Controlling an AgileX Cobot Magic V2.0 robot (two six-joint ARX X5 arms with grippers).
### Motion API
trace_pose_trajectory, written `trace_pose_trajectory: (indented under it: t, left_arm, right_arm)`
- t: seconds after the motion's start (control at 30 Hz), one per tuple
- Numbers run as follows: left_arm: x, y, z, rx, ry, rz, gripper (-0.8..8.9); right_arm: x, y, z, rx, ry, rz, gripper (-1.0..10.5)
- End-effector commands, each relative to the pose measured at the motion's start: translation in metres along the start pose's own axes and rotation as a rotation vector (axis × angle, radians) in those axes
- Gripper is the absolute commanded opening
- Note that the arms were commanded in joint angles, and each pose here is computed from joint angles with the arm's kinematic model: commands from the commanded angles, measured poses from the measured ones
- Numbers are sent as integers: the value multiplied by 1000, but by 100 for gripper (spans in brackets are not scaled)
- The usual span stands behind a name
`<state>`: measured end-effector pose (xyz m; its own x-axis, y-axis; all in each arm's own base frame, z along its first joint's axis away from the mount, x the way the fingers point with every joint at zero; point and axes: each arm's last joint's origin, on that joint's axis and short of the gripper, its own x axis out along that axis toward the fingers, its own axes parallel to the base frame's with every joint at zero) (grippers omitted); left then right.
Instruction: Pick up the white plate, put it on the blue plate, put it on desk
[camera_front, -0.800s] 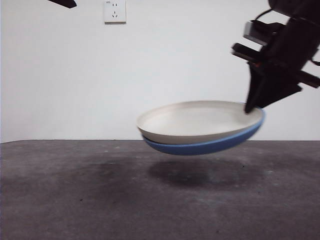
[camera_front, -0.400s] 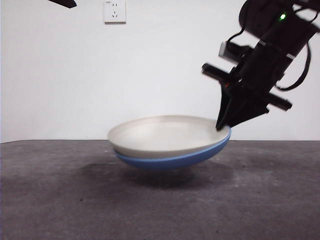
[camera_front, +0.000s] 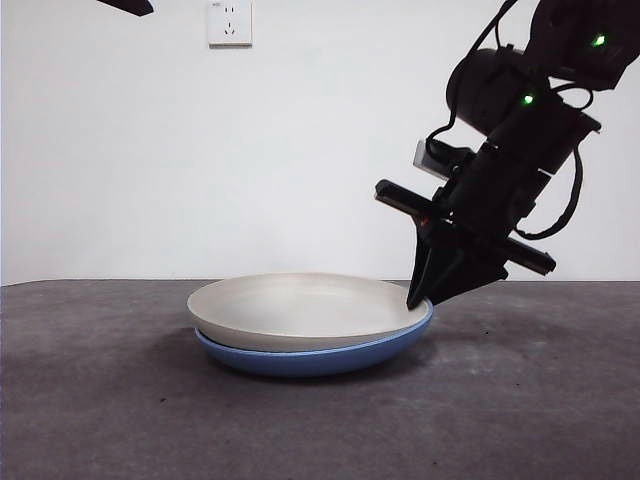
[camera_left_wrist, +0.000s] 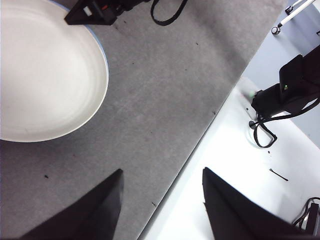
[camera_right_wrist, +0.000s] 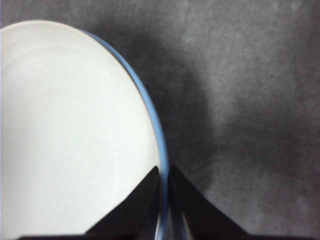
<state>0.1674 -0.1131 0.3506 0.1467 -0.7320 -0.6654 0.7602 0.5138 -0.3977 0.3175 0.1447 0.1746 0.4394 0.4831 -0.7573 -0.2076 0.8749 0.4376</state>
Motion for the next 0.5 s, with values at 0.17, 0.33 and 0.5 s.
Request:
trace_pose_trajectory:
  t: [0.17,0.33,0.5]
  left_arm:
    - [1,-1,3,27,-2,-9,250]
    - [1,-1,3,27,-2,-9,250]
    - [1,-1,3,27,-2,-9,250]
  right_arm:
    - [12,2,1,20,21,9,12]
    - [11,2,2,19,15,7,148]
    - [6,3,2,19,14,7,277]
